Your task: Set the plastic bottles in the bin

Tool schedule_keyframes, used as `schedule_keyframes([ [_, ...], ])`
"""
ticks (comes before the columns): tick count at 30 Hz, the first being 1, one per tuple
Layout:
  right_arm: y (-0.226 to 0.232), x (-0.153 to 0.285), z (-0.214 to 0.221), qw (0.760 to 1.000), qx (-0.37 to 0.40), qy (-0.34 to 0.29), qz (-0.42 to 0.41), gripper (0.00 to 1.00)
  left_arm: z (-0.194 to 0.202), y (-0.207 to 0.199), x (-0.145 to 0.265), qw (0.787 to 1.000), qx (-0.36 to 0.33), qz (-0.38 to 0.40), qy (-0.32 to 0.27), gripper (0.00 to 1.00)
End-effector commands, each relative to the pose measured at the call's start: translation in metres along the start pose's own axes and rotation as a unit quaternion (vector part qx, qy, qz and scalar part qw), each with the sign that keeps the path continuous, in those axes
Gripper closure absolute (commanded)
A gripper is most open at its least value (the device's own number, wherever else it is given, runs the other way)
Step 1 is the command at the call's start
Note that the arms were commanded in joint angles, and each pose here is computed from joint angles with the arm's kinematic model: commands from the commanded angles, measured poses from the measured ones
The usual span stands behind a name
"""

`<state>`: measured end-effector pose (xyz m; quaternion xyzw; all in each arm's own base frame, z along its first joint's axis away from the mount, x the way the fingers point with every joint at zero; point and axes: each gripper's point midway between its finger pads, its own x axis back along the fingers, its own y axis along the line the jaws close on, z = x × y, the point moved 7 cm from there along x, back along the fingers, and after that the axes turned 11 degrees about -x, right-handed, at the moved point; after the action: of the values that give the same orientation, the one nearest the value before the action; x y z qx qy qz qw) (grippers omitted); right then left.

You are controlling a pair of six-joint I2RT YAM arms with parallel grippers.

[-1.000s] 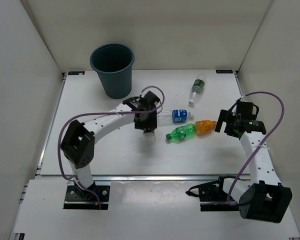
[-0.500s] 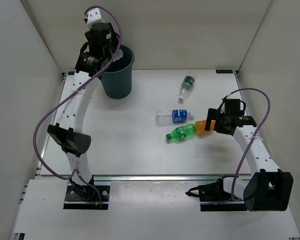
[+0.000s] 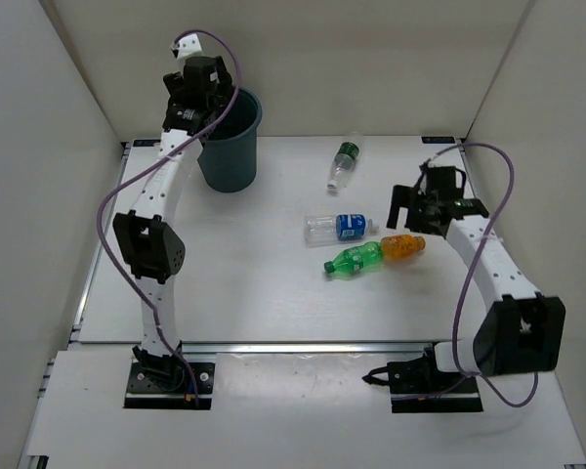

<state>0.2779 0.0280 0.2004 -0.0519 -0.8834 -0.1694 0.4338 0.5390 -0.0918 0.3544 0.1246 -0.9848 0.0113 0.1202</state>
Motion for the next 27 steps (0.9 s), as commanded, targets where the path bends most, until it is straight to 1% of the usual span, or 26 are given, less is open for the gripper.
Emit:
schedule_keyframes([
  [1, 0.047, -0.015, -0.048, 0.996, 0.012, -0.064, -0.067, 0.01, -0.084, 0.009, 0.088, 0.995, 0.019, 0.023, -0.091, 0.01],
  [2, 0.062, -0.022, -0.055, 0.995, 0.016, -0.063, -0.078, 0.00, -0.078, 0.012, 0.102, 0.997, -0.001, 0.019, -0.071, 0.01],
  [3, 0.078, -0.020, -0.072, 0.991, 0.017, -0.084, -0.101, 0.01, -0.080, 0.017, 0.117, 0.998, -0.004, 0.014, -0.067, 0.01],
  [4, 0.087, -0.034, -0.074, 0.992, 0.008, -0.079, -0.102, 0.01, -0.067, 0.018, 0.133, 0.999, -0.020, 0.018, -0.042, 0.01],
  [5, 0.101, -0.043, -0.084, 0.991, 0.008, -0.082, -0.108, 0.01, -0.043, 0.021, 0.136, 0.999, -0.041, 0.014, -0.003, 0.01],
  [6, 0.117, -0.040, -0.097, 0.988, 0.013, -0.098, -0.120, 0.00, -0.020, 0.025, 0.147, 0.998, -0.054, 0.016, 0.028, 0.01],
  [7, 0.124, -0.057, -0.096, 0.990, 0.007, -0.081, -0.112, 0.01, -0.020, 0.029, 0.168, 0.998, -0.041, 0.026, 0.028, 0.01],
  [8, 0.140, -0.067, -0.106, 0.990, 0.007, -0.085, -0.111, 0.00, 0.013, 0.031, 0.170, 0.995, -0.062, 0.035, 0.073, 0.01],
  [9, 0.146, -0.081, -0.115, 0.992, 0.005, -0.091, -0.085, 0.01, 0.039, 0.039, 0.182, 0.992, -0.046, 0.054, 0.107, 0.01],
  [10, 0.158, -0.088, -0.125, 0.992, 0.002, -0.095, -0.081, 0.01, 0.063, 0.048, 0.198, 0.987, -0.025, 0.086, 0.137, 0.01],
  [11, 0.164, -0.094, -0.125, 0.994, -0.003, -0.085, -0.074, 0.01, 0.076, 0.057, 0.202, 0.985, -0.002, 0.084, 0.149, 0.01],
  [12, 0.173, -0.105, -0.135, 0.993, -0.006, -0.090, -0.076, 0.01, 0.102, 0.064, 0.218, 0.980, 0.008, 0.101, 0.169, 0.01],
  [13, 0.186, -0.098, -0.155, 0.989, -0.014, -0.120, -0.090, 0.01, 0.118, 0.074, 0.233, 0.979, 0.017, 0.106, 0.172, 0.02],
  [14, 0.186, -0.121, -0.151, 0.992, -0.015, -0.102, -0.075, 0.00, 0.128, 0.077, 0.238, 0.978, 0.021, 0.106, 0.181, 0.01],
  [15, 0.201, -0.135, -0.160, 0.990, -0.017, -0.112, -0.082, 0.01, 0.145, 0.088, 0.249, 0.976, 0.014, 0.090, 0.199, 0.01],
  [16, 0.213, -0.121, -0.180, 0.985, -0.024, -0.141, -0.094, 0.01, 0.149, 0.097, 0.258, 0.974, 0.016, 0.083, 0.210, 0.01],
  [17, 0.215, -0.153, -0.167, 0.990, -0.021, -0.118, -0.076, 0.01, 0.158, 0.104, 0.264, 0.973, 0.017, 0.076, 0.219, 0.01],
  [18, 0.224, -0.168, -0.173, 0.988, -0.025, -0.130, -0.083, 0.01, 0.171, 0.108, 0.269, 0.968, 0.011, 0.078, 0.239, 0.01],
  [19, 0.235, -0.160, -0.187, 0.981, -0.032, -0.155, -0.109, 0.01, 0.173, 0.110, 0.276, 0.966, 0.020, 0.084, 0.242, 0.01],
  [20, 0.239, -0.186, -0.180, 0.981, -0.038, -0.156, -0.109, 0.01, 0.179, 0.112, 0.282, 0.965, 0.031, 0.093, 0.243, 0.02],
  [21, 0.246, -0.194, -0.184, 0.976, -0.051, -0.176, -0.121, 0.01, 0.189, 0.114, 0.284, 0.962, 0.033, 0.095, 0.254, 0.01],
  [22, 0.247, -0.209, -0.171, 0.977, -0.050, -0.178, -0.102, 0.01, 0.189, 0.116, 0.290, 0.961, 0.047, 0.102, 0.251, 0.01],
  [23, 0.254, -0.213, -0.175, 0.971, -0.057, -0.200, -0.119, 0.01, 0.187, 0.114, 0.295, 0.960, 0.057, 0.119, 0.246, 0.02],
  [25, 0.257, -0.243, -0.154, 0.971, -0.075, -0.186, -0.131, 0.01, 0.190, 0.116, 0.300, 0.959, 0.060, 0.123, 0.249, 0.01],
  [26, 0.269, -0.235, -0.162, 0.964, -0.082, -0.204, -0.147, 0.01, 0.190, 0.116, 0.300, 0.959, 0.058, 0.122, 0.248, 0.02],
  [27, 0.270, -0.254, -0.150, 0.967, -0.082, -0.195, -0.140, 0.01, 0.190, 0.119, 0.302, 0.959, 0.059, 0.115, 0.251, 0.02],
])
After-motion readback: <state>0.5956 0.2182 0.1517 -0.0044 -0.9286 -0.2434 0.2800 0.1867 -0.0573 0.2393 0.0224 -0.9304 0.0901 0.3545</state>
